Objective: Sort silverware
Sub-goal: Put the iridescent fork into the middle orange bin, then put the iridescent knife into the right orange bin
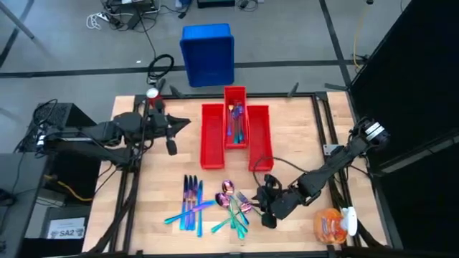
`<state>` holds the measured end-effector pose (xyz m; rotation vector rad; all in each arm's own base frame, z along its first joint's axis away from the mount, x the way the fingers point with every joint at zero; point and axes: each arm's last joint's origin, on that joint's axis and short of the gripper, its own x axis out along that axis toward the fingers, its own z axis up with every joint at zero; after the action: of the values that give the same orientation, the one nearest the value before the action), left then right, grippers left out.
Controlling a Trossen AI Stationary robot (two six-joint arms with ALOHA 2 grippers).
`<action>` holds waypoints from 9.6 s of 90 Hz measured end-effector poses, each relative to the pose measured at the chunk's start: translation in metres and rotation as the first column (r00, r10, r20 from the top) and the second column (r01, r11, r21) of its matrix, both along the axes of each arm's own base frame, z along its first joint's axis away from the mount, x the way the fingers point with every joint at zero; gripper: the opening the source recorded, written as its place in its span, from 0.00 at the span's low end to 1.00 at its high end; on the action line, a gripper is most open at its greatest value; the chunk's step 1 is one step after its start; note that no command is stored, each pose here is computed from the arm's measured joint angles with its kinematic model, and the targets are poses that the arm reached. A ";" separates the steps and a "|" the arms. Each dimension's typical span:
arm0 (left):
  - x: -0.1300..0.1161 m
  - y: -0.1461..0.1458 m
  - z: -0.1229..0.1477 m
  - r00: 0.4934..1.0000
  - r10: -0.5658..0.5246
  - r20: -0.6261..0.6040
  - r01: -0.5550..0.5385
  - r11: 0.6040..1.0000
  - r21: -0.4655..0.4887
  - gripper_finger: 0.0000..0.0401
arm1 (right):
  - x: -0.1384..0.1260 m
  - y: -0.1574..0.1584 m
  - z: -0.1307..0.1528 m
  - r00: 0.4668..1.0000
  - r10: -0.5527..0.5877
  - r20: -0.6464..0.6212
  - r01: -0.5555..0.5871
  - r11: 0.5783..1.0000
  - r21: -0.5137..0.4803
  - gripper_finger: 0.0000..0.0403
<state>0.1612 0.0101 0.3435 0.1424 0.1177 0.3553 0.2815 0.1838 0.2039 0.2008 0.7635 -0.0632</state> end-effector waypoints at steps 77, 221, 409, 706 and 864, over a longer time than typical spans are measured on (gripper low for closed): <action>0.000 0.000 0.002 1.000 0.000 0.019 0.000 1.000 0.000 0.00 | 0.032 0.010 0.012 0.966 -0.109 -0.235 0.075 0.986 -0.146 0.15; 0.000 0.000 0.002 1.000 0.000 0.018 0.000 1.000 0.000 0.00 | 0.038 0.008 -0.066 0.845 -0.231 -0.482 0.196 0.973 -0.123 0.50; 0.000 0.000 0.002 1.000 0.000 0.018 0.000 1.000 0.000 0.00 | 0.089 -0.160 0.076 0.813 -0.484 0.325 0.525 0.850 -0.045 0.00; 0.000 0.000 0.002 1.000 0.000 0.018 0.000 1.000 0.000 0.00 | 0.005 -0.045 0.065 0.796 0.125 0.592 -0.048 0.989 -0.143 0.16; 0.001 0.000 0.011 0.993 0.001 0.117 -0.001 1.000 -0.001 0.00 | 0.035 -0.037 0.016 0.815 0.135 0.564 -0.041 0.984 -0.176 0.17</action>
<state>0.1618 0.0102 0.3545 0.1201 0.0020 0.3634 0.3170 0.1470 0.2204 0.0259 0.1552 0.0284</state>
